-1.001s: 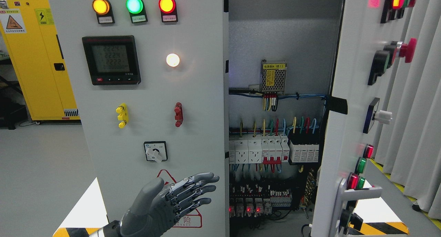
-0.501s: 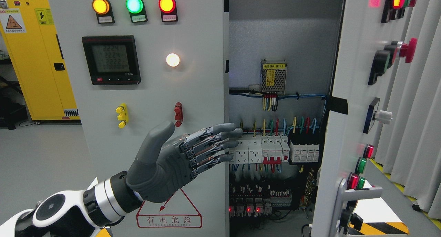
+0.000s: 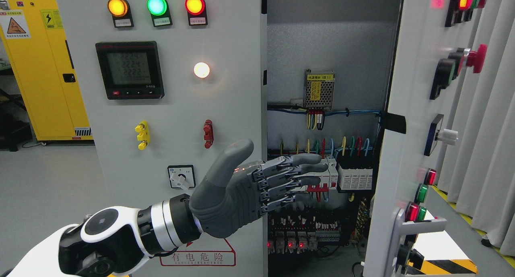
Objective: Open door with both hands
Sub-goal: 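Reach the left hand toward the inner edge of the partly open door, then push the partly open door farther open with the left hand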
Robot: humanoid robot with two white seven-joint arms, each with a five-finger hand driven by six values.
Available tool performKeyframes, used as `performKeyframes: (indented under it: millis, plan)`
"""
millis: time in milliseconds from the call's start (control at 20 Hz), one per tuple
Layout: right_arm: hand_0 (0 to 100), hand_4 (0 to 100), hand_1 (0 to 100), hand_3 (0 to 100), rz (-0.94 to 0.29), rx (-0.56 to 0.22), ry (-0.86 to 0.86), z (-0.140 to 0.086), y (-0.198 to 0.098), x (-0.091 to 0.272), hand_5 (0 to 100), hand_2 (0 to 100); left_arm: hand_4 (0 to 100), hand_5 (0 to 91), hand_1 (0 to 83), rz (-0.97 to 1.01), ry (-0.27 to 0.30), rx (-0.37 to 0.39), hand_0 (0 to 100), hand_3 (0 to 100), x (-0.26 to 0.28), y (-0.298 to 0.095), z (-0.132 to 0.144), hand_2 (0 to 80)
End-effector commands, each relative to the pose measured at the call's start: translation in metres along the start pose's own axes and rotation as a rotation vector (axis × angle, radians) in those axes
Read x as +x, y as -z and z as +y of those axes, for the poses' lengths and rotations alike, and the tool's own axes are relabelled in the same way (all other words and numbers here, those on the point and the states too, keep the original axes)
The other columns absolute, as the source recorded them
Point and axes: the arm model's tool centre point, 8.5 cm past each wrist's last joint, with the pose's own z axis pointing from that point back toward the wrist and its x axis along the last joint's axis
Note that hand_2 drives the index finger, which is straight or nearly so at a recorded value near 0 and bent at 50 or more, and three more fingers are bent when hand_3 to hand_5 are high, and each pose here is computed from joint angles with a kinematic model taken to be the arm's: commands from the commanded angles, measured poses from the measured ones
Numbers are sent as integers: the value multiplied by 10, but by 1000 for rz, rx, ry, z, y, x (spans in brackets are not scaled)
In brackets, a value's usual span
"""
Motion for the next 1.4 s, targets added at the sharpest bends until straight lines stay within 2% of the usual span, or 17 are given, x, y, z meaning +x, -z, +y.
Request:
performKeyframes:
  millis: [0,300,651,801,1051,1151,1352]
  plan:
    - [212,0,121,0,-2,13,-27,10,0,1,0,0,0,0,0,19,-102,-63,0,75,-30,51,6,0]
    - [212,0,120,0,-3,13,-27,9,0,2,0,0,0,0,0,10,-87,-56,0,75,-21,61,13,0]
    - [212,0,111,0,-2,14,-28,10,0,1,0,0,0,0,0,-33,-68,-89,0,86,2,86,10,0]
    - [212,0,110,0,-3,14,-30,10,0,1,0,0,0,0,0,-58,-106,-116,0,87,12,99,6,0]
    - [213,0,107,0,-5,13,-28,10,0,1,0,0,0,0,0,-71,-132,-144,0,90,13,107,-1,0]
    - [213,0,106,0,-5,13,-28,10,0,1,0,0,0,0,0,-86,-173,-167,0,91,13,113,-6,0]
    - [213,0,104,0,-5,13,-28,10,0,1,0,0,0,0,0,-87,-187,-180,0,93,11,120,-9,0]
